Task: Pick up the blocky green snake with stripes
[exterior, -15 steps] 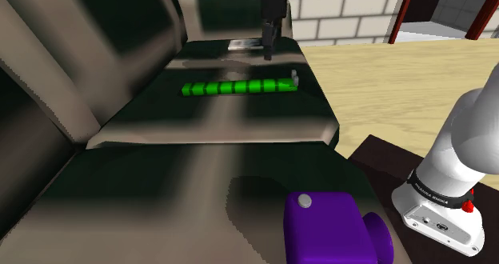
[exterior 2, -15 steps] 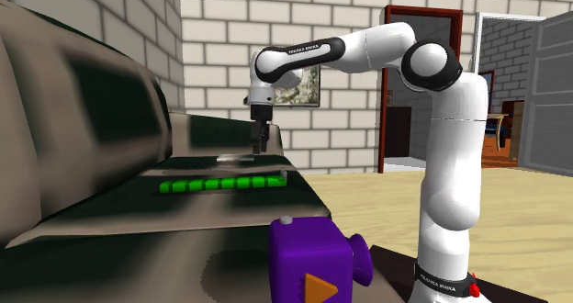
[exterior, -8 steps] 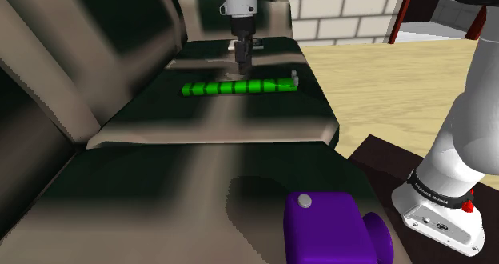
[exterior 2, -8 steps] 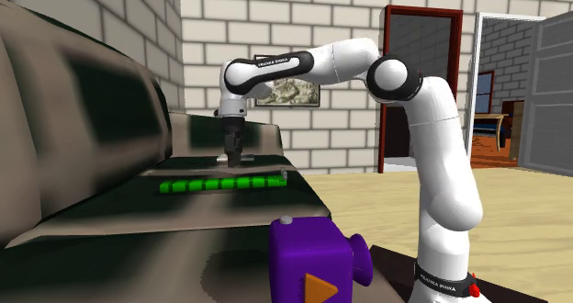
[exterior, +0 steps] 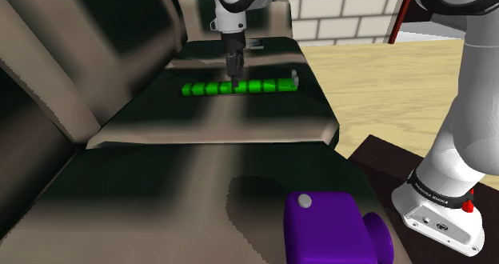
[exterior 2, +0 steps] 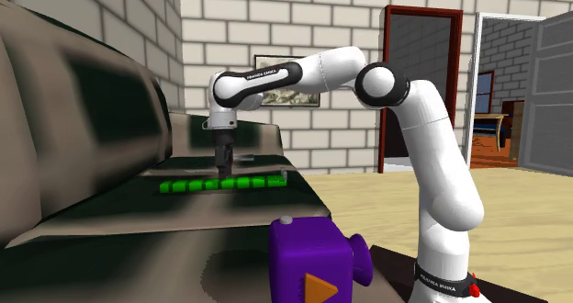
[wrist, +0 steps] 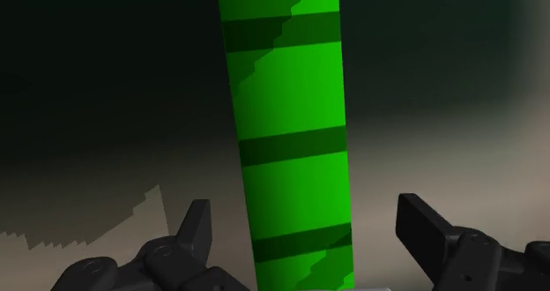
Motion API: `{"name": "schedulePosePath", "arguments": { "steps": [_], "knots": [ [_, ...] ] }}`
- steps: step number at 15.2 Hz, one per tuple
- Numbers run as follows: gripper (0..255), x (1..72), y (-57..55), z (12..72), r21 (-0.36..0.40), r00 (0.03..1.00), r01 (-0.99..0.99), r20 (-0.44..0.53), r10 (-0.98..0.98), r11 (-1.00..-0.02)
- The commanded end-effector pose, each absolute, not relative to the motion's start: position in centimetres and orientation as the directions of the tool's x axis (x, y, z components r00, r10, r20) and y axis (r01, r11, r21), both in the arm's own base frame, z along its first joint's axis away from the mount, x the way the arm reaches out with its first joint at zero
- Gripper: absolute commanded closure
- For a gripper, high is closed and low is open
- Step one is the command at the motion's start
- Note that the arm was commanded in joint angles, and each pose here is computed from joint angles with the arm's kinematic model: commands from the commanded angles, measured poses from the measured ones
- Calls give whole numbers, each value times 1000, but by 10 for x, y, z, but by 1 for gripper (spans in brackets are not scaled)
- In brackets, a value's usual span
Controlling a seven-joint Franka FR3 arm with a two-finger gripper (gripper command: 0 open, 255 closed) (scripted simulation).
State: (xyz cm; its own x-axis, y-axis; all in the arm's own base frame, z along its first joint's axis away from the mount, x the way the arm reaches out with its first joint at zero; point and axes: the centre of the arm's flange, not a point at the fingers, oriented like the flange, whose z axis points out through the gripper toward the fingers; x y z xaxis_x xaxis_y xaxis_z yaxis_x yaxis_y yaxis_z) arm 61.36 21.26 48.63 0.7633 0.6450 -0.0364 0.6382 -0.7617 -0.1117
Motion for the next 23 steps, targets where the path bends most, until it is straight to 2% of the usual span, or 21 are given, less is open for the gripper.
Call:
{"name": "schedulePosePath", "arguments": {
  "steps": [1, 3, 4, 13, 23],
  "knots": [
    [0, 614, 213, 476, -111, 763, 638, -36, 645, -762],
    [0, 614, 213, 473, -111, 763, 638, -36, 645, -762],
    [255, 614, 213, 472, -111, 763, 638, -36, 645, -762],
    [255, 614, 213, 473, -111, 763, 638, -36, 645, -762],
    [255, 614, 213, 525, -111, 763, 638, -36, 645, -762]
  ]
}}
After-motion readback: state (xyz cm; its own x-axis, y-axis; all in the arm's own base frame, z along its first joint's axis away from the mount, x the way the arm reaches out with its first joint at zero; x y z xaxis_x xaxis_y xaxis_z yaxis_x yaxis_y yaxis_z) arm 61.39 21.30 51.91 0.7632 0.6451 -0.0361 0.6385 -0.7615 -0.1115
